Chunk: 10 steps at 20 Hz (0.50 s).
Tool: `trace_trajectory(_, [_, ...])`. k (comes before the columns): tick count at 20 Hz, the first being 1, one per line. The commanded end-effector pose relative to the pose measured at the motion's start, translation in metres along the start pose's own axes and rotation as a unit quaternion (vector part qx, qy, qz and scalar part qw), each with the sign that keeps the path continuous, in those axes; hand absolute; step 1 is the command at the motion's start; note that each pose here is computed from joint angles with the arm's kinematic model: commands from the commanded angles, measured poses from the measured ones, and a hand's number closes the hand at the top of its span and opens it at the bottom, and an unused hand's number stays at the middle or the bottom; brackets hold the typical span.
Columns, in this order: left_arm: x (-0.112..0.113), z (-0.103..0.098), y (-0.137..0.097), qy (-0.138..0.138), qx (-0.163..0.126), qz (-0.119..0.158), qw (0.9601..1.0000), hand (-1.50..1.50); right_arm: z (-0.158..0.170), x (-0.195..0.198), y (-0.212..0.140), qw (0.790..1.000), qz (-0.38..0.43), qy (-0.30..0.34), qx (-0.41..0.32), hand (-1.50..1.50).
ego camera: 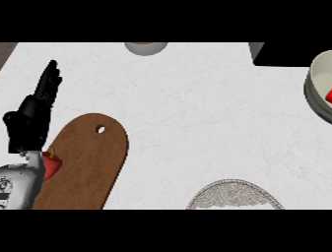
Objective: Pick the can from the placemat and place it in the bowl
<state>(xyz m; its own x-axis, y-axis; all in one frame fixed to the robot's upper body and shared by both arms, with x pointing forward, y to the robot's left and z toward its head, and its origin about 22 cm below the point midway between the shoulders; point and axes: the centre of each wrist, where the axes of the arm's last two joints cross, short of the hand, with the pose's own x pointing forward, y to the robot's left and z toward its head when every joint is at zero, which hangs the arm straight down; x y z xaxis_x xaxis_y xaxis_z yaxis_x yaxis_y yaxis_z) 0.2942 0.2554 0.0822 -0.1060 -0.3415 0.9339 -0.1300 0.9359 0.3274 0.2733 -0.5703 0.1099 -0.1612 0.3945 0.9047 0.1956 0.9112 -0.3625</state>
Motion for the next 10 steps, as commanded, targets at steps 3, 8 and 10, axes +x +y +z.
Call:
trace_trajectory(3, [-0.003,0.000,-0.003,0.006,0.010,-0.001,0.9999,0.00,0.021,-0.001,-0.020,0.994,-0.066,-0.055,0.062,-1.50])
trace_trajectory(8, [-0.007,0.007,0.008,0.007,0.007,0.000,0.9999,0.00,0.047,-0.012,-0.030,0.994,-0.072,-0.047,0.069,-1.50])
trace_trajectory(10, [-0.006,0.005,-0.008,0.010,0.010,0.005,0.9999,0.00,0.039,-0.009,-0.027,0.993,-0.074,-0.057,0.072,-1.50])
